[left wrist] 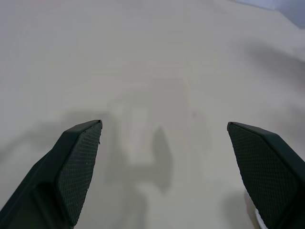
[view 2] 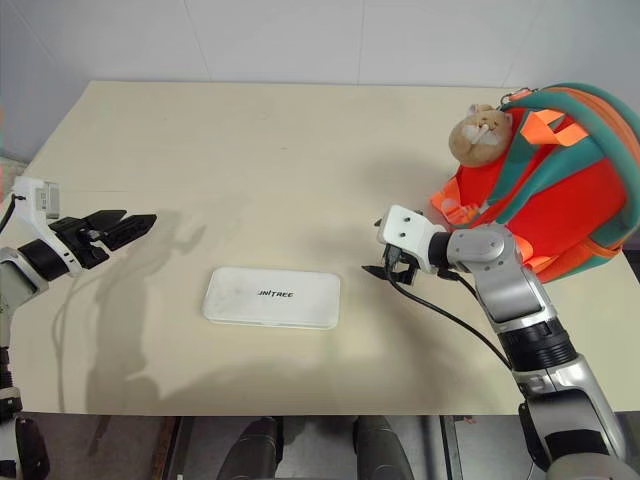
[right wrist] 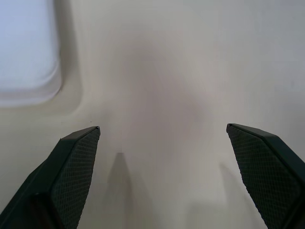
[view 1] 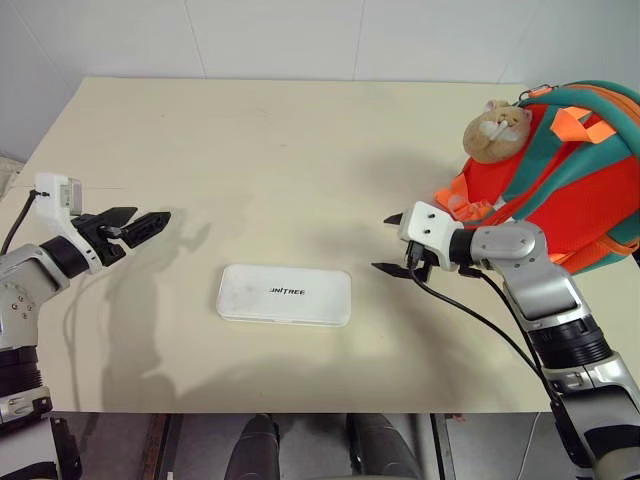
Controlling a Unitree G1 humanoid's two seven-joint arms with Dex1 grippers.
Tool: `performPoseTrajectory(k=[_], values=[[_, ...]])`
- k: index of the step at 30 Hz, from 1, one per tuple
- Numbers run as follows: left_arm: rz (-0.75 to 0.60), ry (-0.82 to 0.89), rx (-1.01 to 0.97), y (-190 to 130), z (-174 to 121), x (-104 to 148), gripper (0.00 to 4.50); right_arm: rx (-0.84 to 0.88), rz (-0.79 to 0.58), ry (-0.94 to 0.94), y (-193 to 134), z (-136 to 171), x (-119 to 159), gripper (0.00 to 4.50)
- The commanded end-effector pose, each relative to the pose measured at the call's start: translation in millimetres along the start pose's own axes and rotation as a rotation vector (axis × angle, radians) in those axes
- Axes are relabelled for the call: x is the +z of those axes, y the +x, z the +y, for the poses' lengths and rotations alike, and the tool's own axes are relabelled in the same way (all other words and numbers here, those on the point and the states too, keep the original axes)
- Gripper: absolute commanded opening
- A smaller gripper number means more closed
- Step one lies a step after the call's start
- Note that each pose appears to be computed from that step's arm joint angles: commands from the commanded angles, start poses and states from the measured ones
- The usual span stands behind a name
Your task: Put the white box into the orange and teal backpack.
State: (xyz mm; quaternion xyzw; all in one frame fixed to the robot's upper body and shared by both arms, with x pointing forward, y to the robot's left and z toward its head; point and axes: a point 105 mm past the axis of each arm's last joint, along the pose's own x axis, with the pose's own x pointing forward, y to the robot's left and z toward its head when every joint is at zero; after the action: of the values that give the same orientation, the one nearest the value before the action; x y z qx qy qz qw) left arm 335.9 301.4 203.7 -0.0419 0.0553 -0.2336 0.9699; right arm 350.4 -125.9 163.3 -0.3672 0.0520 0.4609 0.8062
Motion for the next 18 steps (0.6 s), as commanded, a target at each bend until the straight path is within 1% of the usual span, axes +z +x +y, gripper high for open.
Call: performPoseTrajectory(k=[1, 5, 9, 11, 14, 16, 18], values=[[-0.036, 0.156, -0.113, -6.4, -10.3, 12.8, 4.5, -0.005, -0.014, -0.03, -8.1, 7.4, 11.2, 4.49], [-0.036, 0.26, -0.156, -9.1, -9.9, 10.2, 4.5, 0.009, 0.011, -0.034, -5.8, 19.0, 6.2, 4.49], [-0.038, 0.307, -0.186, -9.3, -10.2, 7.0, 4.5, 0.018, -0.008, -0.019, -3.7, 27.4, 10.8, 4.49], [0.01, 0.249, -0.213, -9.7, -11.1, -0.9, 4.5, 0.029, -0.015, -0.021, -0.9, 32.7, 14.4, 4.49], [0.187, 0.048, -0.179, -10.8, -6.0, -28.2, 4.5, 0.043, -0.035, -0.015, 3.2, 40.3, 19.4, 4.49], [0.231, -0.031, -0.154, -11.1, -4.1, -35.9, 4.5, 0.053, -0.038, -0.016, 4.7, 44.0, 20.6, 4.49], [0.275, -0.164, -0.168, -11.8, -7.9, -45.0, 4.5, 0.061, -0.039, -0.019, 6.4, 46.7, 21.4, 4.49]])
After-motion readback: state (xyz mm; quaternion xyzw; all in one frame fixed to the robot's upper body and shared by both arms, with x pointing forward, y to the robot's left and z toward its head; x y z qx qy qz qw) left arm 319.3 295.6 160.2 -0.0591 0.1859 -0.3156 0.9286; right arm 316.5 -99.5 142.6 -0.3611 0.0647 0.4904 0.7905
